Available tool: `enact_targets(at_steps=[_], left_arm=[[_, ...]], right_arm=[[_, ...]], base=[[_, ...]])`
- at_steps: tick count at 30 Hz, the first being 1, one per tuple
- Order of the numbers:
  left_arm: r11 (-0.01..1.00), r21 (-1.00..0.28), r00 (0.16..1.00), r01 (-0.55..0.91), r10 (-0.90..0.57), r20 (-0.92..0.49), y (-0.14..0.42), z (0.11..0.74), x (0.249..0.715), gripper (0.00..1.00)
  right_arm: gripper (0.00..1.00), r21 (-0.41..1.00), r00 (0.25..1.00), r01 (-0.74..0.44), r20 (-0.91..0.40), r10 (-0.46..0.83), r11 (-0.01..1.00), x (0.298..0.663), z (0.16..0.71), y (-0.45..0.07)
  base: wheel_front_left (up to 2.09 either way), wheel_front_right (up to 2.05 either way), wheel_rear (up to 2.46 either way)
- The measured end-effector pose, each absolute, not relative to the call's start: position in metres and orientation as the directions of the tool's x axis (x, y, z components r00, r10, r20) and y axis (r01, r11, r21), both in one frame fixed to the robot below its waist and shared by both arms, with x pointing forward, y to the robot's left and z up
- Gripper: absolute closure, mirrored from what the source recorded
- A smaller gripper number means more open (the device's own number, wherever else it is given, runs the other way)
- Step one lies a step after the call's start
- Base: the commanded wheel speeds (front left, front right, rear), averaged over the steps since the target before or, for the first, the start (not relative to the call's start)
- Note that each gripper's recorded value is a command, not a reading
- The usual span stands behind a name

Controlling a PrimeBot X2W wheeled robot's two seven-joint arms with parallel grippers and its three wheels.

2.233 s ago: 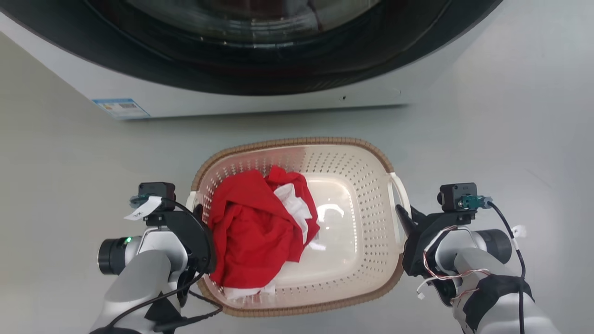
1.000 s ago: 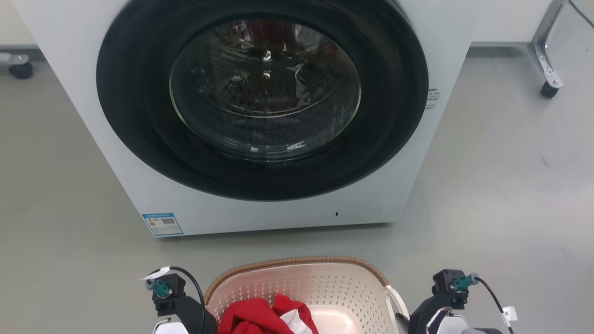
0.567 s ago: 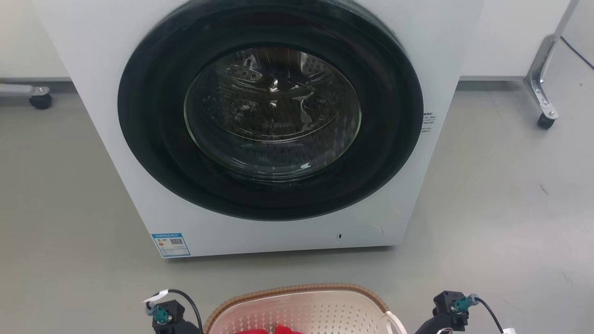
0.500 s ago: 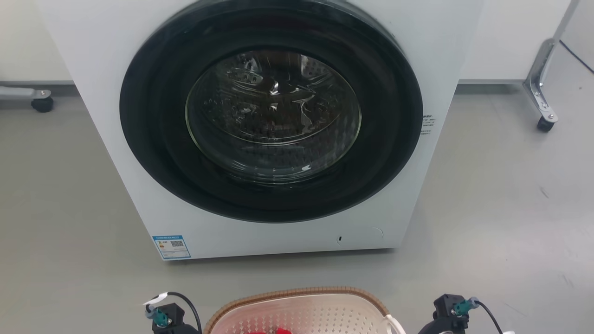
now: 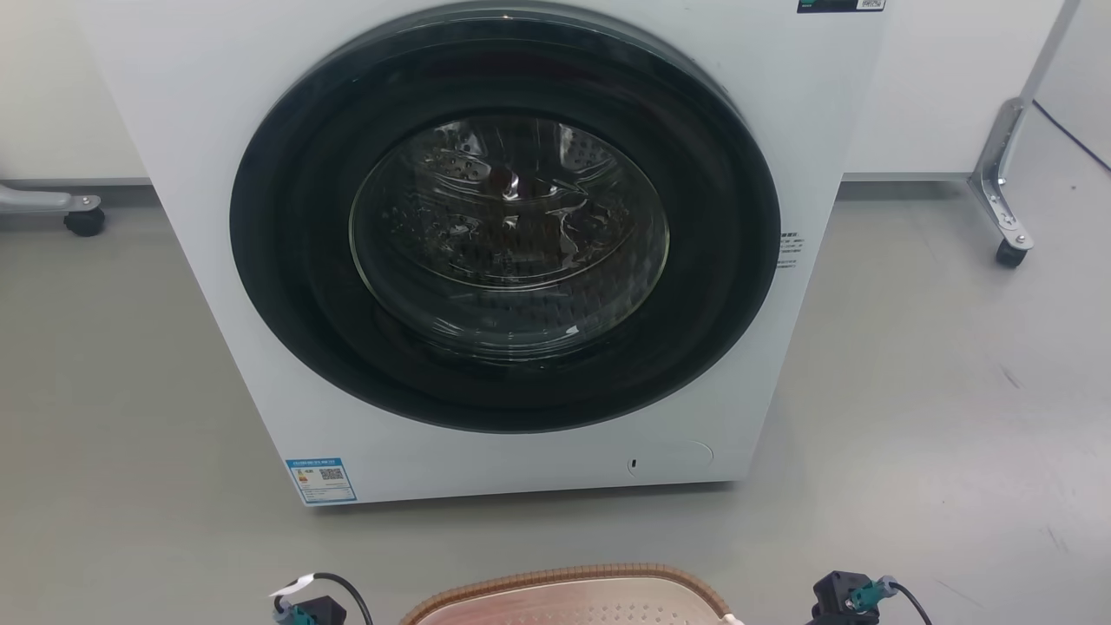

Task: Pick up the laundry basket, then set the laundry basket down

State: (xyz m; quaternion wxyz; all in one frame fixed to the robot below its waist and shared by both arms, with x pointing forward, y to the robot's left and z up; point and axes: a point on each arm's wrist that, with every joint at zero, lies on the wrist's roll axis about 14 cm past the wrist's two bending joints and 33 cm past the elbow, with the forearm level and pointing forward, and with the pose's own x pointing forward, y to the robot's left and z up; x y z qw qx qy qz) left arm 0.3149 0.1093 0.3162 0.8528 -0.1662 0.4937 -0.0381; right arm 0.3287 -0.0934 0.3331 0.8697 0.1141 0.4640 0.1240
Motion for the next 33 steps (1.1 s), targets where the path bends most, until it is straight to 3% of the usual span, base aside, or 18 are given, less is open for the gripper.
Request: enact_targets(at_steps=[33], left_arm=[[0.945, -0.311, 0.508, -0.099, -0.22, -0.832, 0.1054, 0.3162, 0.3173, 1.0]], right_arm=[[1.0, 0.322, 0.53, -0.102, -0.783, 0.325, 0.941, 0.3263, 0.3311, -0.0939]], base=[[0.0, 0.0, 0.0]])
